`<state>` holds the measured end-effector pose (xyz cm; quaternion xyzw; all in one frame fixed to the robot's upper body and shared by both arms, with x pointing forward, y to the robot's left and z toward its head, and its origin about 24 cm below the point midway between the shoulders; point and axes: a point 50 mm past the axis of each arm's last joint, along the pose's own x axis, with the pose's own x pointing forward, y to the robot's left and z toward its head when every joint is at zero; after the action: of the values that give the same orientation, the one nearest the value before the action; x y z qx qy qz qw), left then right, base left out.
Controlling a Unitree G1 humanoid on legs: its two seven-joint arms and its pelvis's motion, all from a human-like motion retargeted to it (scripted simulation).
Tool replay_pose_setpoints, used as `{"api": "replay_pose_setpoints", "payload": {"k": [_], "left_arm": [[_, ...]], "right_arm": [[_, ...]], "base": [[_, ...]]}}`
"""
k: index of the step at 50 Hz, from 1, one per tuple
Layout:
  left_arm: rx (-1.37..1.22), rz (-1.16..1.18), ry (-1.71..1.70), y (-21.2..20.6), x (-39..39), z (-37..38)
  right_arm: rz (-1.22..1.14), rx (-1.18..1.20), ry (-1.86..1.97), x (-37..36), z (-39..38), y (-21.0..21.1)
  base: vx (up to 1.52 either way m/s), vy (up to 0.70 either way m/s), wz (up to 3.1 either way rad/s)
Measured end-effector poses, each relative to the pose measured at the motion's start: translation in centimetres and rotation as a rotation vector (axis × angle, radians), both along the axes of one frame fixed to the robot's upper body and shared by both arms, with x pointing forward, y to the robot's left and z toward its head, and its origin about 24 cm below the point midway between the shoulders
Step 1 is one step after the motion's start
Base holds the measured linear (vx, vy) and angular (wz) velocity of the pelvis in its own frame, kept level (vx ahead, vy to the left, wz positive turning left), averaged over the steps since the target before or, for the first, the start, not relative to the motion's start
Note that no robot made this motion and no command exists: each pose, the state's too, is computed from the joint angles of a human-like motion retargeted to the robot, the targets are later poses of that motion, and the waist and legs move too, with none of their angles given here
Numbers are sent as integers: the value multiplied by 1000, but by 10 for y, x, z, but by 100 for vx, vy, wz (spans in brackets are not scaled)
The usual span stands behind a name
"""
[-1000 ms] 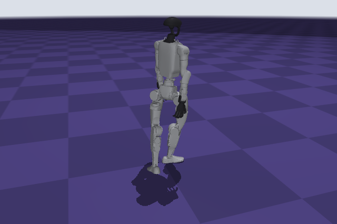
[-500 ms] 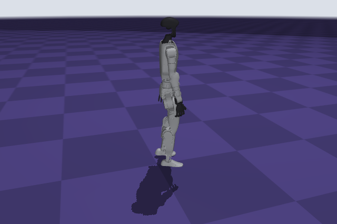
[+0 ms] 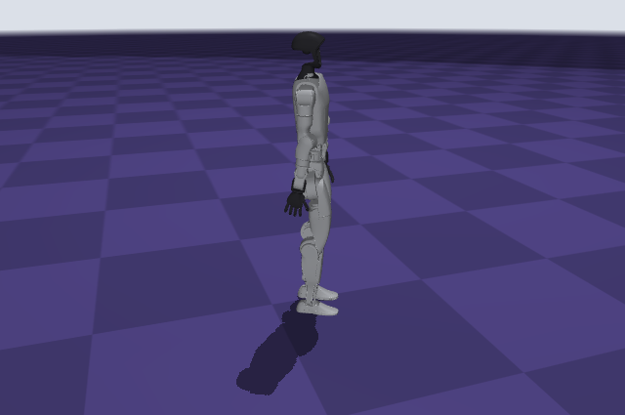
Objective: Upper body actions
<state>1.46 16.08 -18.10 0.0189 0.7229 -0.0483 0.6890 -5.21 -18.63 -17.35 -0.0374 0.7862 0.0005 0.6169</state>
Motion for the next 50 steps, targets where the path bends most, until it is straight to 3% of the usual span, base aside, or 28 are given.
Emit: {"api": "replay_pose_setpoints", "payload": {"k": [12,22,50], "left_arm": [[25,9,-1,-3,-10,0],[-1,7,30,-8,-18,0],[-16,-14,43,-6,-19,0]], "right_arm": [[279,11,-153,58,-6,2],[189,40,-246,77,-6,7],[172,17,-78,34,-3,-3]], "base": [[6,-1,-7],[7,-2,7],[2,-1,2]]}}
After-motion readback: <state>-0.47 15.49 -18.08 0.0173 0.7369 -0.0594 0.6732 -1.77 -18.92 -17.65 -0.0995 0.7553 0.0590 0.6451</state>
